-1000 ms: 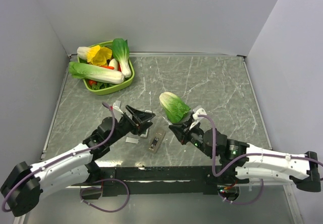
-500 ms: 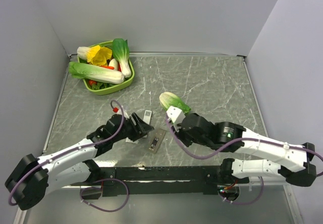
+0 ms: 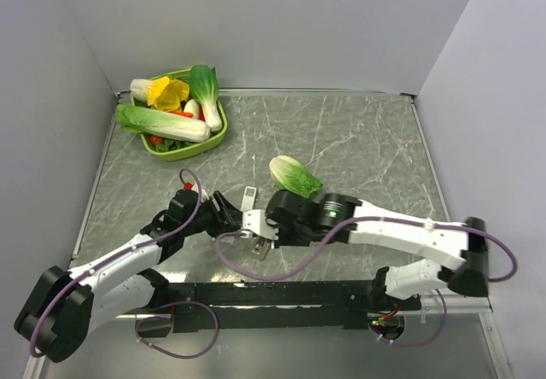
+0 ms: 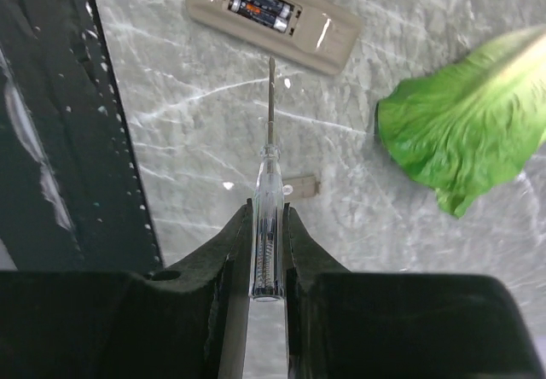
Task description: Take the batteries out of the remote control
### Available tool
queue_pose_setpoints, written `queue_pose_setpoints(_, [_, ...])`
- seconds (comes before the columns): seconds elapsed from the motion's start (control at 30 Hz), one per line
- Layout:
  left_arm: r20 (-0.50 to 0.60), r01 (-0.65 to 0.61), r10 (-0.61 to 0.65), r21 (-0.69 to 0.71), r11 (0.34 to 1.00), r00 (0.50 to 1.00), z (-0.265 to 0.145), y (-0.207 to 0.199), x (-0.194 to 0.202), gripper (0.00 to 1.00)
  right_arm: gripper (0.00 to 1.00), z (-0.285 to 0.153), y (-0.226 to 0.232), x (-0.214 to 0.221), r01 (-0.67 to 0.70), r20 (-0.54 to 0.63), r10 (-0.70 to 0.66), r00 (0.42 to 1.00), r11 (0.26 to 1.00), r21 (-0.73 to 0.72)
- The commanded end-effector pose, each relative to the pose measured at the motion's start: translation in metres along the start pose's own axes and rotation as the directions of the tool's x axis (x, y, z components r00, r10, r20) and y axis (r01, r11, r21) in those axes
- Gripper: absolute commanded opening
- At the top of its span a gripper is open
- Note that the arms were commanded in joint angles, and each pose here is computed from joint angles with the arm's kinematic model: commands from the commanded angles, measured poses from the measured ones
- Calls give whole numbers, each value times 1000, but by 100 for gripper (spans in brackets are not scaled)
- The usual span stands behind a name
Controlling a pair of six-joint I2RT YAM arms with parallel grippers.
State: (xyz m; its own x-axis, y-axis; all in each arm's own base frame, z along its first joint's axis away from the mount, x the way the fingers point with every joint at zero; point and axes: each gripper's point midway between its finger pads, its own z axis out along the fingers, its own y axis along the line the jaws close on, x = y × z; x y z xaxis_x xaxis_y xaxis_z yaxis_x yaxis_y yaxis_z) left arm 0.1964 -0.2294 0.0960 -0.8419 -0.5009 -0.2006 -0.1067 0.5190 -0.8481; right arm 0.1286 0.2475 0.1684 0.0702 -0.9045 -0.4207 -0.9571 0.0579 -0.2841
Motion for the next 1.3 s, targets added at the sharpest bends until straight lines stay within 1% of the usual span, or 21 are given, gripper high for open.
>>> queue_pose_setpoints(0.0, [-82,-28,33,59,998,996,2,-11,7,61,0,7,-9,-9,176,-90,-180,980,983,-50])
queue_pose_setpoints(0.03, [-87,-32,37,56,998,996,3,-10,8,59,0,6,-10,-15,185,-93,-190,977,981,-56])
queue_pose_setpoints(0.07, [-93,-32,37,51,998,995,4,-8,9,58,0,11,-7,-12,190,-121,-199,973,978,-82])
queue_pose_setpoints(0.23, [-88,-32,33,10,999,996,8,7,10,48,0,19,-1,-19,189,-137,-208,969,972,-142])
queue_pose_setpoints(0.33, [-99,-34,33,-15,999,995,11,17,13,46,0,26,-2,-22,178,-167,-202,965,973,-148])
queue_pose_setpoints(0.73, [-134,-7,2,-35,999,991,16,35,24,44,0,45,-2,-31,170,-196,-202,959,970,-172])
queue_pose_setpoints(0.9, [-136,3,-7,-29,1000,991,17,37,26,40,0,49,-3,-36,160,-201,-194,960,972,-173])
queue_pose_setpoints(1.27, [-170,-2,-5,-40,999,986,24,39,37,37,0,57,-2,-37,153,-226,-194,955,970,-189])
